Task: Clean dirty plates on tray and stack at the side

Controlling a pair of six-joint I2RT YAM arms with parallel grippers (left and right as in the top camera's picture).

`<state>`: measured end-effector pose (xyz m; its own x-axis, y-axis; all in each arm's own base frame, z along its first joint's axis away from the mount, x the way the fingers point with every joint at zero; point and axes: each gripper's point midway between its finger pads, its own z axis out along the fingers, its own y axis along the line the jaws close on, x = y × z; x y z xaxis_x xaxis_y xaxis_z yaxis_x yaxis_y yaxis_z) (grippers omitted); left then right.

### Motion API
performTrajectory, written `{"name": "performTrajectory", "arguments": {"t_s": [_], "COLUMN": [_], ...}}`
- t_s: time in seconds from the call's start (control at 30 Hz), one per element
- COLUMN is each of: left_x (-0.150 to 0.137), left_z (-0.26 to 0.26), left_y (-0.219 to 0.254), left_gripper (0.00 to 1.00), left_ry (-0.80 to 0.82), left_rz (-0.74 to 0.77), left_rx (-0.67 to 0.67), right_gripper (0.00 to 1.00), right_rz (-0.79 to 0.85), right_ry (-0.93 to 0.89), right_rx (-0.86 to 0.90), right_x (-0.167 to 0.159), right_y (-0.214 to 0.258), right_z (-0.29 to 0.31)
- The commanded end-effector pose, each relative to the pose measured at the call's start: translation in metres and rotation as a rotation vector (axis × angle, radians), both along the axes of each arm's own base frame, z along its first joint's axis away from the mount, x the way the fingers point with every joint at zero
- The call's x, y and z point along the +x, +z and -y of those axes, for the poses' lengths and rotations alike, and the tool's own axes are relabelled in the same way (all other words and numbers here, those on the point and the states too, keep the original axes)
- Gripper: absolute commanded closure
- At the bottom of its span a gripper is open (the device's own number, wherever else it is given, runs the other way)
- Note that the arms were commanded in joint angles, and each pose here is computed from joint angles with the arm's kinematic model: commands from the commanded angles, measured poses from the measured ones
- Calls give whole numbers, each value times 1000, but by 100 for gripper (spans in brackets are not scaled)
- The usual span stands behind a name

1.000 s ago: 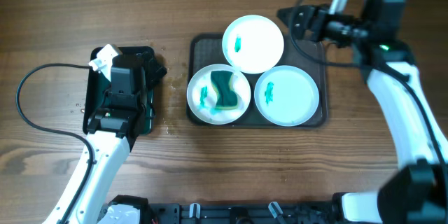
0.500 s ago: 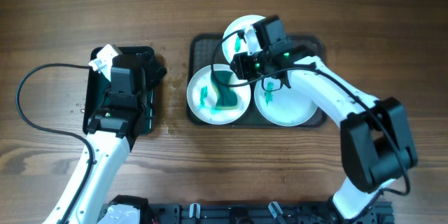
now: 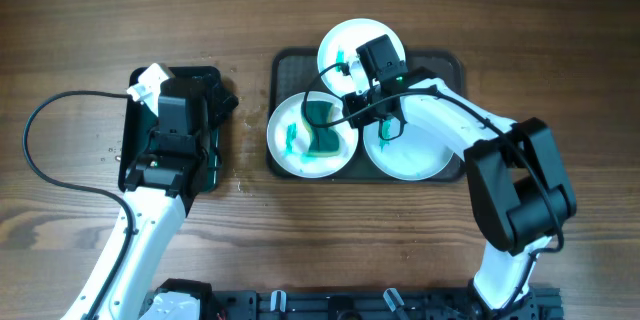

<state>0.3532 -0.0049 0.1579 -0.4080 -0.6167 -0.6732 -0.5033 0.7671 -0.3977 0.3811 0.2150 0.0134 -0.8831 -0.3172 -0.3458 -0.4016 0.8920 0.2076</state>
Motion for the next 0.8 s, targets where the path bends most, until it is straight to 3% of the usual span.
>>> {"name": "performTrajectory", "arguments": {"t_s": [0.0,0.2,0.33,0.37,0.43,0.63,0.77], "left_x": [0,0,1,0,-2,-5,4], "left_z": [-3,-1,22,30,49,87,125], "left_y": [3,2,-1,-2,-6,-35,-52], "left_gripper": [0,0,1,4,20,25,34], "left_ry": [8,-1,-103,-138,-223,-367,-493], "left_rz": [9,6,-5,-10,-32,-138,-150], "left_rx": [3,-3,-89,-118,-191,-314,-364], "right_gripper": [63,64,64,65,73,94,96], "right_rz": [-5,-19,-38,-44,-56,-84,-99], "right_ry": [6,13,13,5,-15,-22,-11], "right_rx": [-43,-97,-68,-61,-59,-69,-42], "right_x": [1,-4,-7,-8,-9,-15,-18], "right_y": [-9,-14,-14,-14,-14,-16,-15], "right_z": [5,15,10,9,10,12,7]}}
